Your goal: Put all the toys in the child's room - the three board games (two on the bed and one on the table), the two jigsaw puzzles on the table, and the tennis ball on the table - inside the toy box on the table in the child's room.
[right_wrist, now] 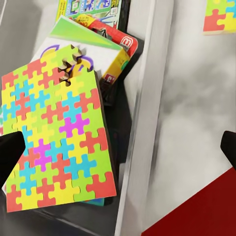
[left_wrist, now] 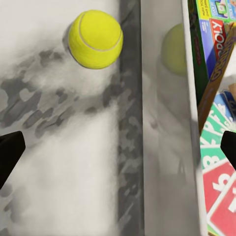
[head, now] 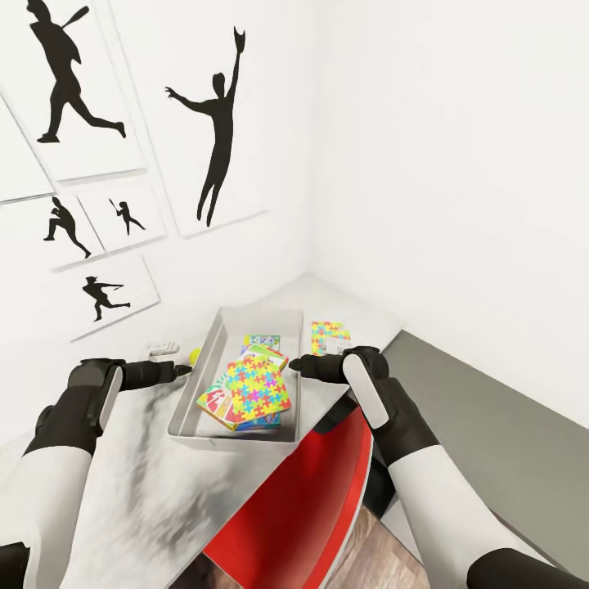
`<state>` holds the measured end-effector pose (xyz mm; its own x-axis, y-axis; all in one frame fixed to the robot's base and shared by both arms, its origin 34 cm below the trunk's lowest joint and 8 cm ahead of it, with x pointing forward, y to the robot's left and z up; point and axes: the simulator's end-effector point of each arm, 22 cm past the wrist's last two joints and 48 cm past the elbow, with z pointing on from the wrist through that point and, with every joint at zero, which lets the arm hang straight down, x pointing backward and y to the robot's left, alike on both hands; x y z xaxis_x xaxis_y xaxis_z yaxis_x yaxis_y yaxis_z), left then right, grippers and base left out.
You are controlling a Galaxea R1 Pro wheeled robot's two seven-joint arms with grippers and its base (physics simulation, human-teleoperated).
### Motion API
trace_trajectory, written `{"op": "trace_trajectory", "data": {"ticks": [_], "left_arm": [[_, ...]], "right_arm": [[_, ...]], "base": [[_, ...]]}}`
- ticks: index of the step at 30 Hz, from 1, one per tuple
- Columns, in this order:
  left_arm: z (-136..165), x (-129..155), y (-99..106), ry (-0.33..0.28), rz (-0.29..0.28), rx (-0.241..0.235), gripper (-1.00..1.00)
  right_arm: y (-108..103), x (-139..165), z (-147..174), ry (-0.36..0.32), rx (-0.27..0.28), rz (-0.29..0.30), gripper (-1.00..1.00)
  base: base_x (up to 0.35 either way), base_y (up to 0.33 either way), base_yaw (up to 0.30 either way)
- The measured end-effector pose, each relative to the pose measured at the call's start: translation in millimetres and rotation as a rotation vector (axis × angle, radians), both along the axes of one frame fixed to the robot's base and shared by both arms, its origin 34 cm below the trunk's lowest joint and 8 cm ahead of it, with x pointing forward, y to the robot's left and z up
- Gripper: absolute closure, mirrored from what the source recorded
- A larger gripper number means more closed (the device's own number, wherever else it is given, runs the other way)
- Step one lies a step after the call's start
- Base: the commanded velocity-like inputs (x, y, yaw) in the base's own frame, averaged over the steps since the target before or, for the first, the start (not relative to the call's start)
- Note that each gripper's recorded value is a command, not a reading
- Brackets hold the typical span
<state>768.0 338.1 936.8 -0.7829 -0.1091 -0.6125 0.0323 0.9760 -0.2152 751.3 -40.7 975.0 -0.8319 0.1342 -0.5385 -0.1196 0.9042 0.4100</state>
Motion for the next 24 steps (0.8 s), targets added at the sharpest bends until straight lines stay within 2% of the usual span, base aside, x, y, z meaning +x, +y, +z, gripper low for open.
{"op": "trace_trajectory", "data": {"ticks": [6, 14, 24], "left_arm": [[-1.0, -0.2, -5.6, 0.004, -0.017, 0.005, -1.0], [-7.8, -2.8, -23.4, 0.022, -0.077, 0.033, -1.0], [-10.7, -4.2, -26.8, 0.029, -0.091, 0.041, -1.0]], "right_arm": [[0.0, 0.0, 0.0, 0.0, 0.0, 0.0, -1.0], [-0.1, 0.1, 0.0, 0.0, 0.0, -0.001, -1.0], [0.0, 0.0, -0.1, 0.0, 0.0, 0.0, -1.0]], "base": [[0.0, 0.0, 0.0], [0.0, 0.0, 0.0], [0.0, 0.0, 0.0]]}}
